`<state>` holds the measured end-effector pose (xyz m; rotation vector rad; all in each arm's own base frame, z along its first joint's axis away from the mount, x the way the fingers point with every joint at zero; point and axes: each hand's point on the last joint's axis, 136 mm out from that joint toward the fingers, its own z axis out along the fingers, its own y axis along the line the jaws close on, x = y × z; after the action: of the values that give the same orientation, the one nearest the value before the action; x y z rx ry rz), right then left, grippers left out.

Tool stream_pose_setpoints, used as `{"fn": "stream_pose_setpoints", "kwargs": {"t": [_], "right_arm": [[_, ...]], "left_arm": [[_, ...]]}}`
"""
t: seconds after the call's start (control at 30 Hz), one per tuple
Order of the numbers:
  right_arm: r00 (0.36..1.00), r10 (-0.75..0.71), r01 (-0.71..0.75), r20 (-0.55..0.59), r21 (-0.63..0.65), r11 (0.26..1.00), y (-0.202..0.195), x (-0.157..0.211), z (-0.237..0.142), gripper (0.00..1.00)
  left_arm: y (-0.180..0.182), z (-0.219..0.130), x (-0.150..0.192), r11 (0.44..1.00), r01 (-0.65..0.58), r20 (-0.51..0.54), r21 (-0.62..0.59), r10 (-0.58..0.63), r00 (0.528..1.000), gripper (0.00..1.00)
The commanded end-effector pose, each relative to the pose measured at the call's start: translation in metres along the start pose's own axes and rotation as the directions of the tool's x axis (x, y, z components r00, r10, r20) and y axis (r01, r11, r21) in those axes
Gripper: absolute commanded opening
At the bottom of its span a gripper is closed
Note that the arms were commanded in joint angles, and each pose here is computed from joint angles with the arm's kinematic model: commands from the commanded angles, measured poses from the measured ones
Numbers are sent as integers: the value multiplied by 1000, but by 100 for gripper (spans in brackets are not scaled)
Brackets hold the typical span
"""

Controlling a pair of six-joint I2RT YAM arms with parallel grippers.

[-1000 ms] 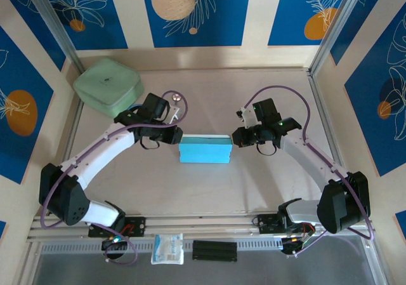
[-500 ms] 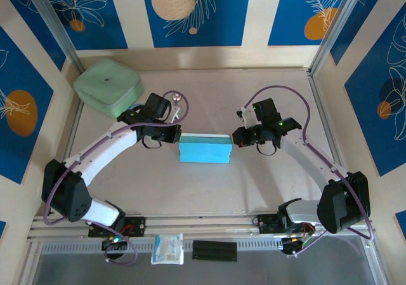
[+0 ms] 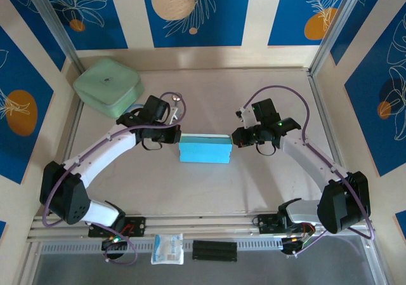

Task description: Fold the paper box

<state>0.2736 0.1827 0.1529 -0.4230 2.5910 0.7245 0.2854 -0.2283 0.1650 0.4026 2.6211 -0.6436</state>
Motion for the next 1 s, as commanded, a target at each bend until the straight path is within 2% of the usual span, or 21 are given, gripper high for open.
{"fn": "stream_pose_setpoints", "kwargs": {"t": [0.0, 0.7, 0.97], "right_arm": [[993, 38, -35, -109, 30, 999, -6, 29, 9, 5], [991, 43, -38, -127, 46, 998, -4, 45, 14, 5], [985, 58, -46, -160, 77, 996, -7, 67, 25, 5]], "left_arm": [[-13, 4, 13, 996, 34, -34, 76, -32, 999, 1], [7, 13, 58, 995, 95, -106, 31, -91, 990, 0], [14, 21, 80, 994, 109, -137, 19, -105, 985, 0]]}}
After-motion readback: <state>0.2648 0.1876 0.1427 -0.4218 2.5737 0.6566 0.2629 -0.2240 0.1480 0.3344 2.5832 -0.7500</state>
